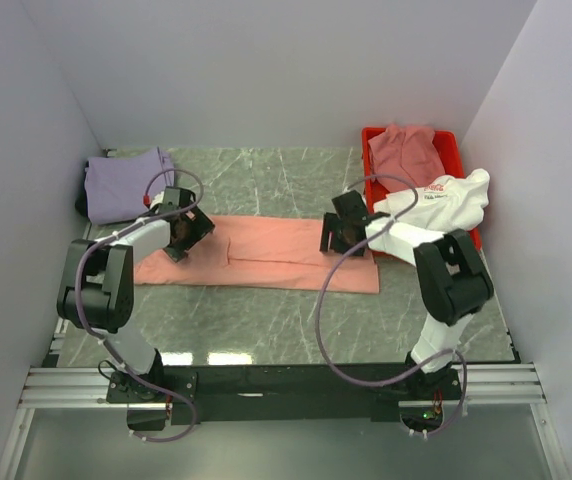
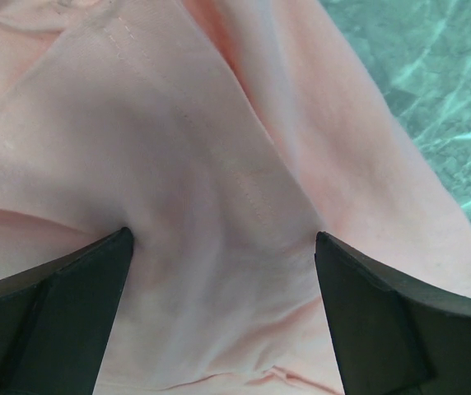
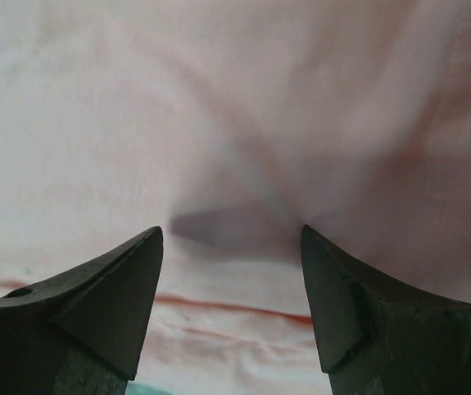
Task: Fold and stack the t-shirts
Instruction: Fold the tshirt
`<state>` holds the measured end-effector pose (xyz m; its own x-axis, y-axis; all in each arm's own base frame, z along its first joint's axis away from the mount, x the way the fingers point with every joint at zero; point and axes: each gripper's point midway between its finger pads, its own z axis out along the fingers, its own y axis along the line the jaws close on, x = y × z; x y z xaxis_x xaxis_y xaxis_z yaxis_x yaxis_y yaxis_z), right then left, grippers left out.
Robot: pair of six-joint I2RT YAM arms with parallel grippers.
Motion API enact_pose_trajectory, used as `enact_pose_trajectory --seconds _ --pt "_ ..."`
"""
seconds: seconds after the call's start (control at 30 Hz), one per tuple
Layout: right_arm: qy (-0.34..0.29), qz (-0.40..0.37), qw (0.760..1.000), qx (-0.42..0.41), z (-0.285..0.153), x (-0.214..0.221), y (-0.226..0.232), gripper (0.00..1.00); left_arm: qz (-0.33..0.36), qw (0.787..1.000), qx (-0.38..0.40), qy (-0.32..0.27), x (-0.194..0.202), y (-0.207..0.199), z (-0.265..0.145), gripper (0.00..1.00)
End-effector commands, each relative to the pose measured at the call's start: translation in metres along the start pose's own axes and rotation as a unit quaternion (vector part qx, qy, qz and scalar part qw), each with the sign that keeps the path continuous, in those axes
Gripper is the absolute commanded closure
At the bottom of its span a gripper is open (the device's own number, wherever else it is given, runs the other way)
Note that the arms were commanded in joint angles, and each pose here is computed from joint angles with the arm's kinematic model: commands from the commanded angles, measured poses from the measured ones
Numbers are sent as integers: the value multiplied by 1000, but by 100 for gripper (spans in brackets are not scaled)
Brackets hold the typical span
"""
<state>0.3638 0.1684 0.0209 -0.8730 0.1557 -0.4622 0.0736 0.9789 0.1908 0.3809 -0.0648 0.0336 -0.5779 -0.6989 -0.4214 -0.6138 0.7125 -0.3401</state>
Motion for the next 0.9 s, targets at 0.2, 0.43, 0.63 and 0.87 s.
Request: enact_pose_trajectory --seconds 0.2,0.43,0.63,0.87 --pt "86 -42 995 -22 -61 137 2 25 70 996 3 61 70 -35 7 1" --pt "155 -113 973 -127 -108 214 48 25 116 990 12 82 96 -84 25 1" --pt "173 -176 946 -213 -126 237 94 25 166 981 47 89 116 -153 35 0" --pt "162 -210 931 -251 -125 224 133 25 197 976 19 95 109 -189 69 1"
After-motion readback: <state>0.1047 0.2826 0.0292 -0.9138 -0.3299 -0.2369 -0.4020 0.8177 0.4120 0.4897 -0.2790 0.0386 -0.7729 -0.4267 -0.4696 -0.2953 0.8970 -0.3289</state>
